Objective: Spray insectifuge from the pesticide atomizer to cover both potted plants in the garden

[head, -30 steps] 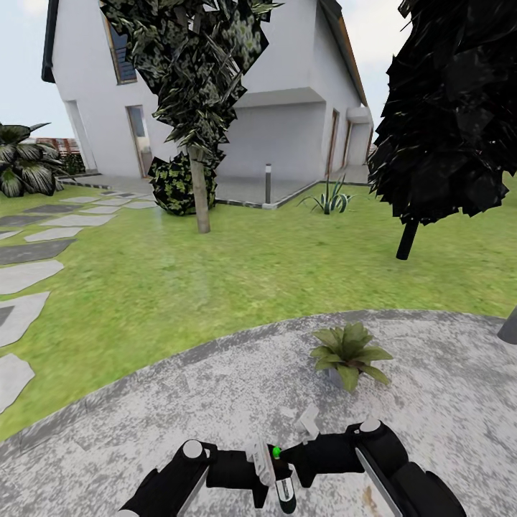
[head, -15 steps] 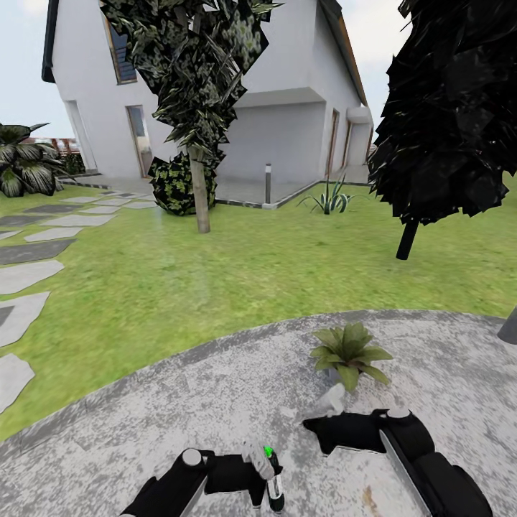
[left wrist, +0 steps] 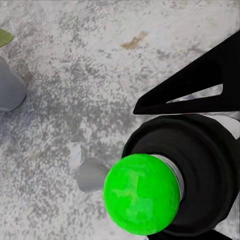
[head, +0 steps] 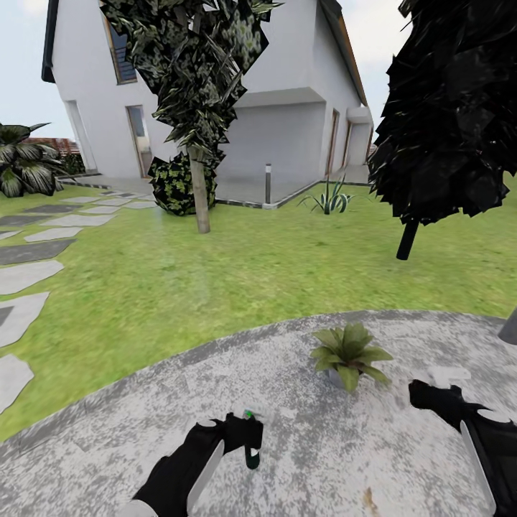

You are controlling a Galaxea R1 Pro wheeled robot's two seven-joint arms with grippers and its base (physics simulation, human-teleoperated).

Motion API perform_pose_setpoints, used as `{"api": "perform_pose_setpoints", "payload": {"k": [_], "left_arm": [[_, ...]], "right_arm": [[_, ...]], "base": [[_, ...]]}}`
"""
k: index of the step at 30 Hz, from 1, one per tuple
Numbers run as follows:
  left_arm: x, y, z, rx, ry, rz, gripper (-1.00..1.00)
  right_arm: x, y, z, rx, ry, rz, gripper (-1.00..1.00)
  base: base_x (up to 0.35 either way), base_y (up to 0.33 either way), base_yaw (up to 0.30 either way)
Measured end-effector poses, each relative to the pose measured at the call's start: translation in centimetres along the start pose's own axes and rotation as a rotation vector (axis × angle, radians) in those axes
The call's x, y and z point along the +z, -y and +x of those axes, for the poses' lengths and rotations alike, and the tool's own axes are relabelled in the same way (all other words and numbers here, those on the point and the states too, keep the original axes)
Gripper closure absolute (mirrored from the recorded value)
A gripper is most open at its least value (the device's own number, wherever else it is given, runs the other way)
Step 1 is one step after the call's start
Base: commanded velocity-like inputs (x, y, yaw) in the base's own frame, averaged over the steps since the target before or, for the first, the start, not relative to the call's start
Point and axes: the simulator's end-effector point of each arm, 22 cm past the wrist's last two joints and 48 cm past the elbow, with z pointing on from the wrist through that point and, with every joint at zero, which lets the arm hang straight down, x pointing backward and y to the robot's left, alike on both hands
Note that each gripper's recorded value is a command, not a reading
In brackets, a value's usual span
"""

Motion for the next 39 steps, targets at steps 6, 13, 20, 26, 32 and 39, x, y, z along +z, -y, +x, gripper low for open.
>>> {"api": "perform_pose_setpoints", "payload": {"k": [6, 13, 20, 26, 32, 39], "left_arm": [[0.2, -0.3, 1.2, 0.010, -0.030, -0.019, 1.00], [0.4, -0.6, 1.4, 0.015, -0.024, -0.027, 1.00], [0.8, 0.0, 3.3, 0.046, -0.066, -0.019, 1.00], [1.1, -0.2, 4.2, 0.048, -0.081, -0.016, 1.00], [1.4, 0.5, 4.2, 0.051, -0.067, 0.032, 1.00], [1.3, 2.0, 4.5, 0.043, -0.079, 0.111, 1.00]], "right_arm": [[0.0, 1.4, 0.3, 0.001, -0.013, 0.080, -1.00], [-0.1, 1.4, 1.2, 0.014, -0.069, 0.084, -1.00], [-0.2, 1.3, 1.4, 0.022, -0.088, 0.085, -1.00], [-0.1, 1.1, 1.5, 0.021, -0.093, 0.080, -1.00], [0.3, -1.4, 1.8, -0.015, -0.102, 0.039, -1.00], [0.2, -1.5, 2.3, -0.015, -0.130, 0.038, -1.00]], "base": [[0.300, 0.000, 0.000], [0.323, -0.013, 0.000], [0.324, -0.085, -0.190], [0.324, -0.034, -0.287], [0.329, -0.001, -0.290], [0.330, 0.000, -0.292]]}}
